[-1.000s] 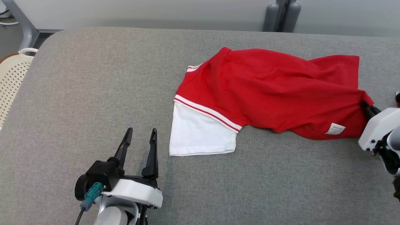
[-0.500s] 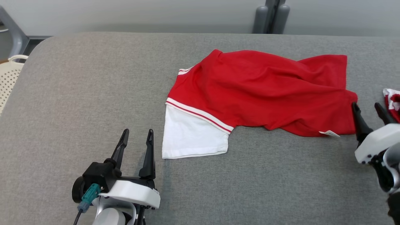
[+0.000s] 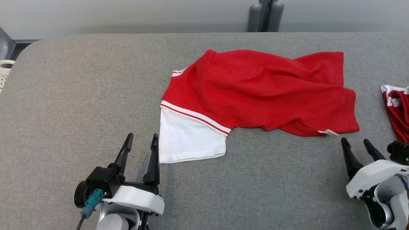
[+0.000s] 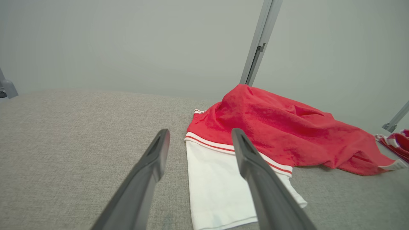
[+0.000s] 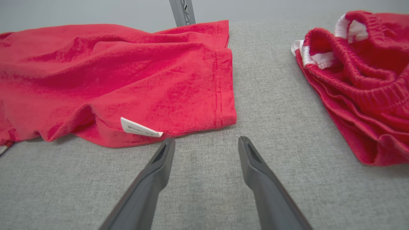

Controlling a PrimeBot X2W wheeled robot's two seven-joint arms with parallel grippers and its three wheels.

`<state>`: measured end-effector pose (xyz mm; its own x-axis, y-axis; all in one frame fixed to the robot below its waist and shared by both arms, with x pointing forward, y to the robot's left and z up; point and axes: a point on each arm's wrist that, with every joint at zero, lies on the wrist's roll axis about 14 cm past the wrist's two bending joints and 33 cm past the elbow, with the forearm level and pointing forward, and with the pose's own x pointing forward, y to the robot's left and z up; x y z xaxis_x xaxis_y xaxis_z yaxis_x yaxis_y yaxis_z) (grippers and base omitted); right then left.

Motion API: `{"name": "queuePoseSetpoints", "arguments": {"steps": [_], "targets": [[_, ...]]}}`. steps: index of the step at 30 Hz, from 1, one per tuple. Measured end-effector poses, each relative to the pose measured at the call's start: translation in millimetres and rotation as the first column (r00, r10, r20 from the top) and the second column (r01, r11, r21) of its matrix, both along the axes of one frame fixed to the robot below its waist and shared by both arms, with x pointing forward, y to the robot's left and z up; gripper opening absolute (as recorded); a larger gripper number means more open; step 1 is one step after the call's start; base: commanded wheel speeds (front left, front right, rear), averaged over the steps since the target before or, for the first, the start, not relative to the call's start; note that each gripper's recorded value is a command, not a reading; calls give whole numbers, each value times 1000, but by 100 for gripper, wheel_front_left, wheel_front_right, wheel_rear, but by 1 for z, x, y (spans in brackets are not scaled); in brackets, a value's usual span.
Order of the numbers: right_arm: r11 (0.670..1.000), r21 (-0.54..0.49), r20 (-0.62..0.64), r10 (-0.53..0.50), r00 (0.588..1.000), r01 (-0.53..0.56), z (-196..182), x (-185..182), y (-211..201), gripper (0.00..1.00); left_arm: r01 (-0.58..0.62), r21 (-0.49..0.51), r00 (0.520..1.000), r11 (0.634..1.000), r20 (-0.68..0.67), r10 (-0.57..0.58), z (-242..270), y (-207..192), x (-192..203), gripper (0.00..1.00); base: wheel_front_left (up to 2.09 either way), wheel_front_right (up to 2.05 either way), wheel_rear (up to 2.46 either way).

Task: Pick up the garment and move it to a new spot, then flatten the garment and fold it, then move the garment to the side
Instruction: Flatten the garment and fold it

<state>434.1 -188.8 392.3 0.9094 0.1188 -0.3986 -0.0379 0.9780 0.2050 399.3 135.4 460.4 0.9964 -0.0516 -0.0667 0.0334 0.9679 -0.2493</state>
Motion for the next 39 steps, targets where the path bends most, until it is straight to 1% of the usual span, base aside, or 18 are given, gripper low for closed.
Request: {"name": "queuePoseSetpoints", "arguments": {"steps": [5, 10, 14, 16, 17, 18, 19, 20, 21, 23, 24, 25, 26, 33, 39], "targets": [[997, 37, 10, -63, 998, 63, 3, 13, -5, 100, -8, 6, 1000, 1000, -5, 8, -1, 4, -3, 100, 0, 0, 0], [992, 70, -34, -106, 994, 109, -5, 19, -8, 100, -19, 9, 1000, 1000, -6, 19, -1, 8, -4, 100, 0, 0, 0], [989, 90, -62, -114, 991, 120, -10, 25, -4, 100, -22, 12, 1000, 1000, -9, 22, -2, 9, -5, 100, 0, 0, 0], [986, 107, -75, -119, 990, 127, -11, 28, -1, 91, -19, 17, 1000, 1000, -9, 19, -3, 8, -5, 100, 0, 0, 0], [985, 117, -81, -120, 989, 129, -12, 29, 1, 83, -17, 18, 1000, 1000, -10, 17, -3, 8, -5, 100, 0, 0, 0], [984, 120, -88, -119, 989, 129, -13, 30, 3, 68, -15, 18, 1000, 1000, -10, 16, -3, 7, -5, 100, 0, 0, 0], [984, 121, -93, -117, 989, 128, -14, 31, 4, 57, -13, 18, 1000, 1000, -11, 13, -3, 7, -4, 100, 0, 0, 0], [985, 120, -97, -116, 988, 128, -14, 31, 4, 49, -10, 20, 1000, 1000, -11, 11, -3, 6, -4, 100, 0, 0, 0], [984, 123, -101, -118, 988, 130, -15, 31, 5, 45, -7, 22, 1000, 1000, -11, 7, -4, 5, -4, 100, 0, 0, 0], [983, 128, -112, -119, 987, 133, -17, 31, 6, 28, -3, 23, 1000, 1000, -12, 3, -4, 4, -4, 100, 0, 0, 0], [983, 129, -113, -119, 986, 134, -18, 32, 6, 28, 1, 23, 1000, 1000, -13, 0, -5, 3, -3, 100, 0, 0, 0], [983, 126, -111, -120, 987, 134, -18, 32, 6, 18, 2, 23, 1000, 1000, -14, -2, -5, 3, -3, 100, 0, 0, 0], [983, 124, -108, -123, 987, 136, -17, 33, 5, 0, 4, 23, 1000, 1000, -14, -3, -5, 2, -3, 100, 0, 0, 0], [985, 112, -23, -132, 991, 134, -4, 35, -3, 0, 10, 23, 1000, 1000, -6, -10, -3, 0, -2, 100, 0, 0, 0], [982, 95, -9, -164, 986, 164, -7, 4, -28, 0, 31, 14, 1000, 999, 4, -31, 1, -9, -1, 100, 0, 0, 0]]}}
